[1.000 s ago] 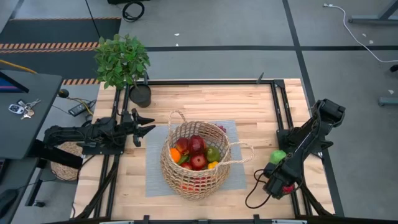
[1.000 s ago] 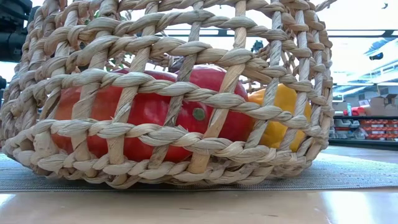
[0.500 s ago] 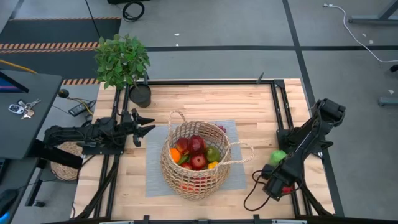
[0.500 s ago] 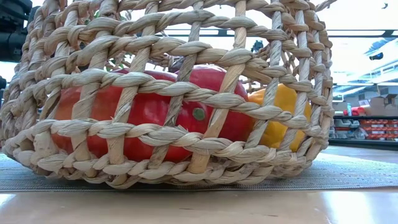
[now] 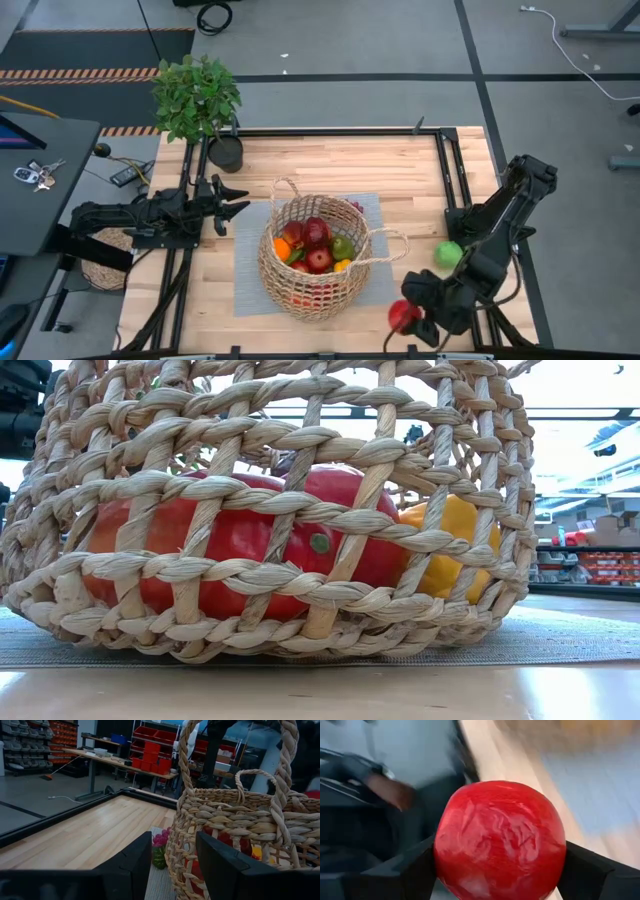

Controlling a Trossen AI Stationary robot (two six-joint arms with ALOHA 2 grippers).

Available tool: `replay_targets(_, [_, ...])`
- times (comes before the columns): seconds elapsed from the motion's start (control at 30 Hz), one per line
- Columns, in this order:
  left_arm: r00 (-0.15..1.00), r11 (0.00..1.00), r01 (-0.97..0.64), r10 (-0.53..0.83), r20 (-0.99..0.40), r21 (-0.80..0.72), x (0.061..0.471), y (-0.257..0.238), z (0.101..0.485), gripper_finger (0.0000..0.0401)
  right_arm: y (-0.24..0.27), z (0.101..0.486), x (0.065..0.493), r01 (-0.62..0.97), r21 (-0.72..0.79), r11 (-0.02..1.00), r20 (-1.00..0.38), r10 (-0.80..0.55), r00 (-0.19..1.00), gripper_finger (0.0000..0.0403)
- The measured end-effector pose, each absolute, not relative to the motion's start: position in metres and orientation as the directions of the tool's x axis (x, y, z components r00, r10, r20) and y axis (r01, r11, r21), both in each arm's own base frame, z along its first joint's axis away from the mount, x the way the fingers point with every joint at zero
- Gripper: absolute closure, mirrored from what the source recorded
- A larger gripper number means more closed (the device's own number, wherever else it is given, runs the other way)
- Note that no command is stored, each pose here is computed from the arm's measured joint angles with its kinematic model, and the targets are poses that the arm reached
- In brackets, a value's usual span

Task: Build produce basket
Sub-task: Put the red apple into the basket

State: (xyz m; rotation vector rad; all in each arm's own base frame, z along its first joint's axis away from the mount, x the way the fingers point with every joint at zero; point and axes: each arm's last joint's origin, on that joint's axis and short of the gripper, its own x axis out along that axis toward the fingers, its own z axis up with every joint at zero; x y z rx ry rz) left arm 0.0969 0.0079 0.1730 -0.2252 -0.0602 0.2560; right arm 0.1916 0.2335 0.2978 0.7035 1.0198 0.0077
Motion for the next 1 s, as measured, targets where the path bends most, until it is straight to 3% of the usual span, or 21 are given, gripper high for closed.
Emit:
replay_targets(0.2, [0.966,0.942,-0.244,0.258,0.031,-0.228,0.097,0.008,0.173,0.0241,0.238,0.338,0.211,0.069,0.553,0.831,-0.539,0.293,0.790,0.0072])
replay_targets(0.53, [0.966,0.942,-0.244,0.258,0.031,-0.228,0.097,0.008,0.173,0.0241,0.216,0.379,0.254,-0.150,0.404,0.903,-0.193,0.244,0.950,0.0072])
replay_targets(0.77, [0.966,0.942,-0.244,0.258,0.030,-0.228,0.097,0.008,0.173,0.0241,0.195,0.385,0.269,-0.015,0.189,0.982,-0.125,0.039,0.991,0.0072])
replay_targets(1.0, [0.966,0.942,-0.244,0.258,0.031,-0.228,0.097,0.008,0.173,0.0241,0.176,0.387,0.283,0.048,0.153,0.987,-0.107,-0.031,0.994,0.0072])
